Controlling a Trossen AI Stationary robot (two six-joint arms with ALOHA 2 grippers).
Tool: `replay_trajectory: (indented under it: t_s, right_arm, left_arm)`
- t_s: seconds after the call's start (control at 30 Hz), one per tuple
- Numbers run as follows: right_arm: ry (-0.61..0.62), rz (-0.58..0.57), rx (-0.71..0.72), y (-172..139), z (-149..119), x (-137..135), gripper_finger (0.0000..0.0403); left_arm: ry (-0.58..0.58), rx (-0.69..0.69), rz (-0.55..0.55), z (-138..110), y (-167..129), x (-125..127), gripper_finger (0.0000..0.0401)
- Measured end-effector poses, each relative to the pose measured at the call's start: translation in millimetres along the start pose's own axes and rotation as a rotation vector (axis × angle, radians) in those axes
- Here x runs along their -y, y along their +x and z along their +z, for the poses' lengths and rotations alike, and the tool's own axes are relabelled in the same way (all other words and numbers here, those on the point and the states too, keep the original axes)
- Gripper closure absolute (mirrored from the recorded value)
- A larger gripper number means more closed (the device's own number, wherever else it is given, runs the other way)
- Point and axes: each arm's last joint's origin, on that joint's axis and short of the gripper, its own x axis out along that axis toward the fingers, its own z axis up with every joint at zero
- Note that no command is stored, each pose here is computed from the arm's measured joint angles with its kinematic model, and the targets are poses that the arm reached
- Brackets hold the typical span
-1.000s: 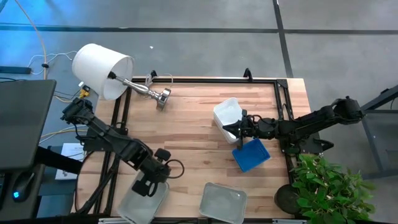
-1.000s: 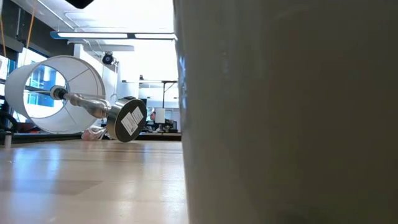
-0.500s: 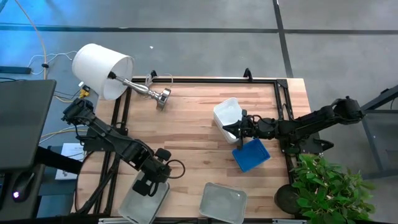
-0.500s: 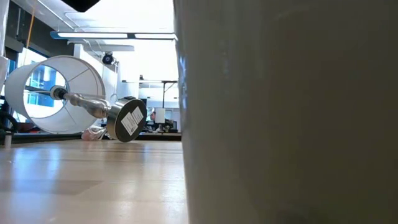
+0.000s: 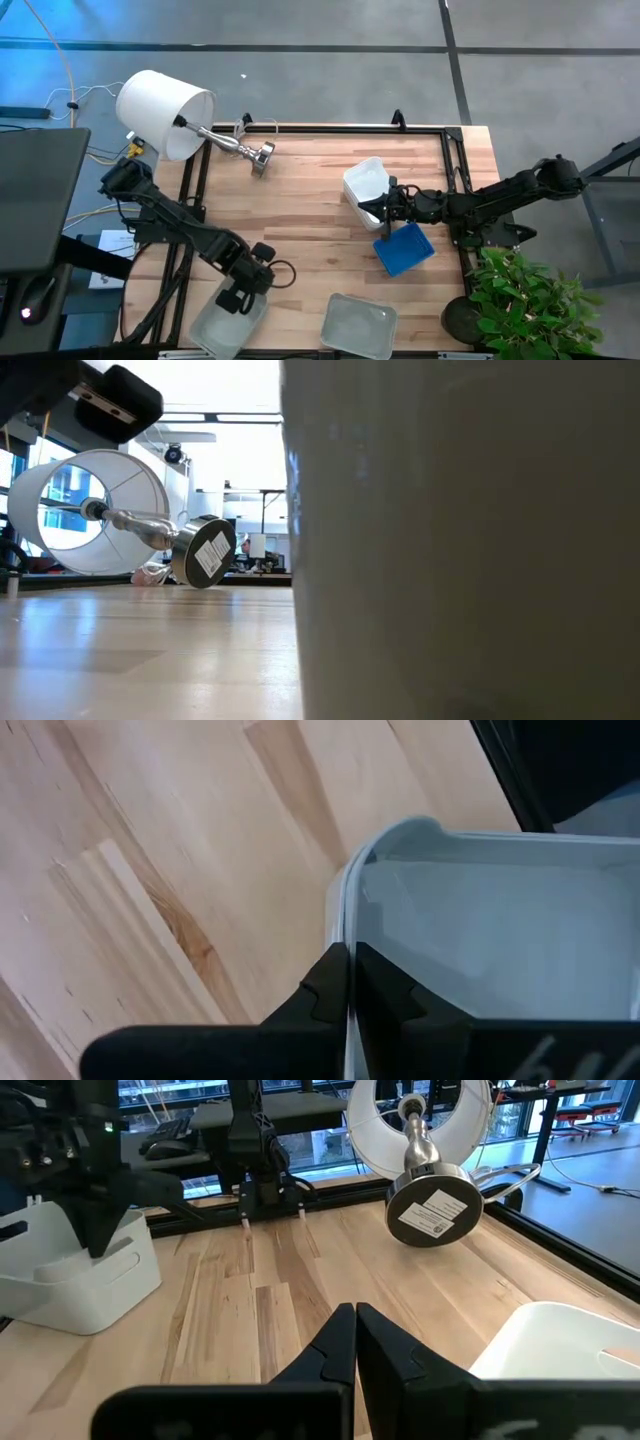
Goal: Stack baskets by color
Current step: Stack the top gray bin on top of the left gray bin
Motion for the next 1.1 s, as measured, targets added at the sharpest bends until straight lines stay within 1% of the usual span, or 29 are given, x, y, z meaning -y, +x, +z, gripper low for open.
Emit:
replay_trajectory:
  t_s: [0.2, 0.3, 0.4, 0.53, 0.73, 0.83, 0.9, 1.0, 1.1]
  right_arm:
    - [0.000, 0.000, 0.000, 0, 0, 0, 0.0403]
    - [-0.001, 0.000, 0.000, 0, 0, 0, 0.0403]
    - [0.000, 0.000, 0.000, 0, 0, 0, 0.0403]
    - [-0.001, 0.000, 0.000, 0, 0, 0, 0.0403]
    - [-0.001, -0.001, 0.000, 0, 0, 0, 0.0403]
    - [-0.001, -0.001, 0.000, 0, 0, 0, 0.0403]
    - [-0.001, 0.000, 0.000, 0, 0, 0, 0.0403]
    - [-0.001, -0.001, -0.001, 0, 0, 0, 0.0403]
    - [-0.002, -0.001, -0.001, 0, 0, 0, 0.0403]
  left_arm:
    - [-0.006, 0.002, 0.012, -6, 7, -8, 0.0401]
    - [0.040, -0.010, 0.066, -8, 8, -14, 0.0401]
    - [0.077, -0.030, 0.094, -9, 9, -22, 0.0400]
    - [0.101, -0.026, 0.111, -7, 4, -32, 0.0400]
    - [0.131, -0.016, 0.204, 1, -10, -46, 0.0401]
    - [0.117, -0.011, 0.222, 2, -13, -55, 0.0401]
    - [0.085, -0.026, 0.260, 0, -14, -63, 0.0401]
    - [-0.002, -0.078, 0.350, -6, -17, -76, 0.0401]
    - [-0.102, -0.121, 0.409, -13, -21, -90, 0.0401]
